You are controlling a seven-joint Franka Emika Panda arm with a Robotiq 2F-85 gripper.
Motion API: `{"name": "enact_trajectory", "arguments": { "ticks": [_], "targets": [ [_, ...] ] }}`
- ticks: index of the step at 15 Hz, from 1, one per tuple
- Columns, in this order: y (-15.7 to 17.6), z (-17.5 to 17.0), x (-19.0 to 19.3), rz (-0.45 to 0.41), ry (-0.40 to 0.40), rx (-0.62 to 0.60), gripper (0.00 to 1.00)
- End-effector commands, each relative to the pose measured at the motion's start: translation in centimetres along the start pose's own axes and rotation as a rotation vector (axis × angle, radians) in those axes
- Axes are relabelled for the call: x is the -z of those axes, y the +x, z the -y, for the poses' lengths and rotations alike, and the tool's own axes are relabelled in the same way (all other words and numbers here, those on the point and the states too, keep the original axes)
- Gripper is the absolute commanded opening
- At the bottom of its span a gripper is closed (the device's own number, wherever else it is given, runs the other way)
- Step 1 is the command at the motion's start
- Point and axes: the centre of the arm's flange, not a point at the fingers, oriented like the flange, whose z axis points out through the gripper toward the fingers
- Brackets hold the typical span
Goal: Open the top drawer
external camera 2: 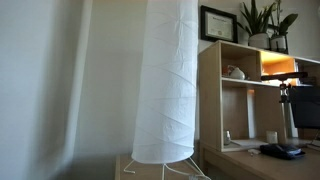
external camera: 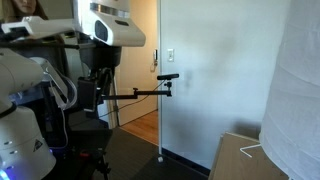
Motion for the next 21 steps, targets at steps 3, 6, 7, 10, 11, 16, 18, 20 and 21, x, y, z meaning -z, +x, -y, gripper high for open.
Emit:
{"name": "enact_trajectory", "arguments": {
  "ticks": [3,6,7,10,11,16,18,20,21],
  "targets": [
    [0.7,2.8,-0.7,0.020,-0.092,0.067,1.00],
    [1.2,5.9,-1.8,0.065,-0.184,0.144,1.00],
    [1.4,6.9,-2.2,0.083,-0.221,0.176,1.00],
    [1.9,9.6,-3.4,0.134,-0.315,0.254,1.00],
    [2.1,10.5,-3.8,0.153,-0.349,0.280,1.00],
    [3.5,14.2,-5.5,0.202,-0.511,0.460,1.00],
    [3.9,15.4,-5.8,0.188,-0.554,0.544,1.00],
    [4.4,16.3,-6.0,0.175,-0.578,0.635,1.00],
    [4.5,16.7,-6.1,0.166,-0.572,0.686,1.00]
  ]
}}
